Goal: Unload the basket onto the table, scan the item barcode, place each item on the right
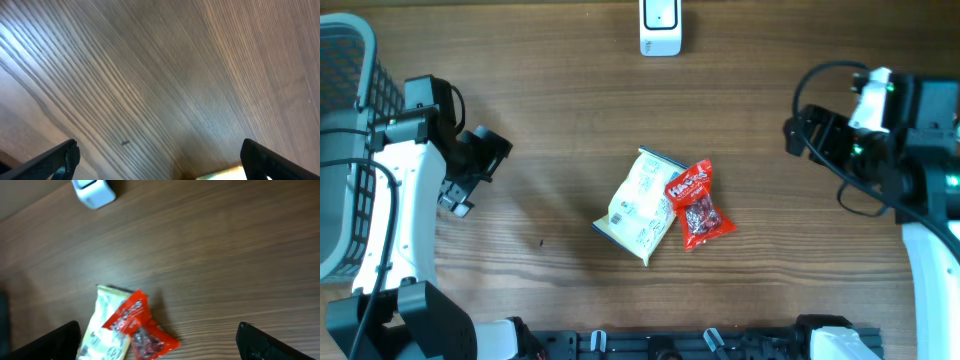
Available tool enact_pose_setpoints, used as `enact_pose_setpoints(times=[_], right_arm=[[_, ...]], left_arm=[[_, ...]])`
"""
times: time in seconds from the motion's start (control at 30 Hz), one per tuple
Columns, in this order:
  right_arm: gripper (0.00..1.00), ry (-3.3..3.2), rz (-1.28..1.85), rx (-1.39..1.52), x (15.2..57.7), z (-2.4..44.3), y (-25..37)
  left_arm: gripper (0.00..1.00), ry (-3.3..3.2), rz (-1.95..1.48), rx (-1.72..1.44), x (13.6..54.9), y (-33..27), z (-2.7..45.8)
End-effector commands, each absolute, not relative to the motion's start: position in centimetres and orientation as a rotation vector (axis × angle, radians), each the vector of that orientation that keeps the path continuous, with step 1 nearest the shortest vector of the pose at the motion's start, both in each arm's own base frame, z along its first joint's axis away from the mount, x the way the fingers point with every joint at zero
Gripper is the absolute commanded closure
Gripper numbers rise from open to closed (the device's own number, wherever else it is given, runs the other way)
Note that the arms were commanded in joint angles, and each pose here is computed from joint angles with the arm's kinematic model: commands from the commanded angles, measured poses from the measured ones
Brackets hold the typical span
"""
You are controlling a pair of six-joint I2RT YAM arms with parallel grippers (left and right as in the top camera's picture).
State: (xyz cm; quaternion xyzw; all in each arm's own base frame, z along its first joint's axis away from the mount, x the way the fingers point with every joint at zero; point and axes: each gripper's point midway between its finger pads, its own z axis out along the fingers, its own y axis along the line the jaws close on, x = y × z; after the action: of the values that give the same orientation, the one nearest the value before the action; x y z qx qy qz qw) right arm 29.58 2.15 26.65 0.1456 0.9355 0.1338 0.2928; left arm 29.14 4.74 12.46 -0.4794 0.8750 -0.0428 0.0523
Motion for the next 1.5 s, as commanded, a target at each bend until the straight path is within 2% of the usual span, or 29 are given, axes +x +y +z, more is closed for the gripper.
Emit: enact_pose_setpoints(times=[0.0,0.1,0.33,0.43,0.7,0.83,0.93,1.13,1.27,1.33,1.47], right_arm=[[0.00,2.476,0.252,0.400,29.5,27.0,0.7],[0.00,2.504,0.249,0.406,29.8,26.2,0.6],[0.00,2.558,0.245,0.424,30.7,24.6,0.6],[0.00,2.581,0.242,0.429,31.0,23.9,0.6],[0.00,2.627,0.238,0.441,32.0,22.3,0.6],[0.00,2.644,0.236,0.445,32.2,21.7,0.5],[0.00,2.642,0.237,0.445,32.3,21.7,0.5],[0.00,2.639,0.237,0.444,32.4,21.8,0.5],[0.00,2.640,0.237,0.444,32.4,21.8,0.5],[0.00,2.639,0.237,0.444,32.4,21.8,0.5],[0.00,2.639,0.238,0.446,32.4,21.8,0.5]], left_arm=[[0.00,2.771,-0.505,-1.351,29.5,0.1,13.1],[0.00,2.888,-0.750,-0.957,29.9,-5.2,14.2],[0.00,3.000,-0.663,-0.310,28.5,-15.5,13.9],[0.00,2.971,-0.443,-0.388,28.3,-16.3,13.2],[0.00,2.976,-0.455,-0.372,28.3,-18.7,12.3],[0.00,3.095,-0.593,-0.345,27.8,-21.3,9.6],[0.00,3.141,-0.765,-0.171,27.5,-24.8,7.6],[0.00,3.127,-0.806,-0.042,28.4,-28.3,3.6],[0.00,3.106,-0.875,0.007,28.8,-29.3,3.0],[0.02,3.085,-0.980,0.132,28.3,-30.2,3.5],[0.14,3.097,-0.931,0.130,28.3,-29.4,3.4]])
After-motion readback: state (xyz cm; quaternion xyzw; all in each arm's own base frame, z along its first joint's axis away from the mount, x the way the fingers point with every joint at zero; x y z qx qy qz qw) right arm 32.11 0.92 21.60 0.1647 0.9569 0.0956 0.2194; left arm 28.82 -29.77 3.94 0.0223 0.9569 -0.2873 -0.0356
